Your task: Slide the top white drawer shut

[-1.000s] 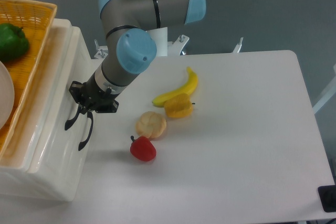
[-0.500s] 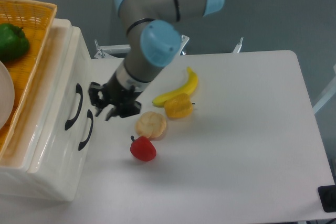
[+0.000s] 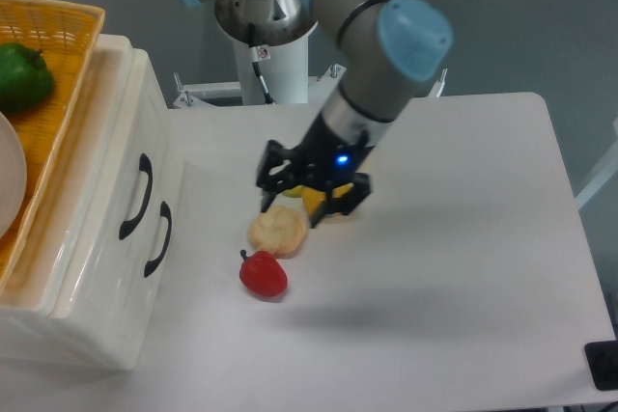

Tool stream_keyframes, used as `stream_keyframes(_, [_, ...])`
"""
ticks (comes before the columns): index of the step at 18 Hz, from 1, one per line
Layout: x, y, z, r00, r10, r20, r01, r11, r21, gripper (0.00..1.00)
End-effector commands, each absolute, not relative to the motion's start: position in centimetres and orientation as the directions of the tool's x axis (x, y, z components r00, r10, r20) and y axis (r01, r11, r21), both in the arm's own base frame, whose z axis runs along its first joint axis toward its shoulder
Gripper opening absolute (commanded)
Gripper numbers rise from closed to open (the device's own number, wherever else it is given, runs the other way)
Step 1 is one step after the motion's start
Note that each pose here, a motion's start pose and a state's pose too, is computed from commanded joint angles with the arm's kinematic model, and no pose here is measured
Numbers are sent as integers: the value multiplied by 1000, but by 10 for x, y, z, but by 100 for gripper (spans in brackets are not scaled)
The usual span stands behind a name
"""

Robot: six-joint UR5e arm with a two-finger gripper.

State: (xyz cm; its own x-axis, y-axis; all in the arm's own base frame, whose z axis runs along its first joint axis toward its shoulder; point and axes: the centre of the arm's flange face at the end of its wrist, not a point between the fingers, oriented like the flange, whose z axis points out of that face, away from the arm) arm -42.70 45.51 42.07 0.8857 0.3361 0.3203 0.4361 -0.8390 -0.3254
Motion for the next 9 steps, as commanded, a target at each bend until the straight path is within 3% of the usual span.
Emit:
stream_keyframes(4, [-470, 428, 402, 895, 402, 193, 444, -844, -300, 100])
stream_keyframes(9, [-527, 380, 376, 953, 288, 93, 303, -903, -304, 100])
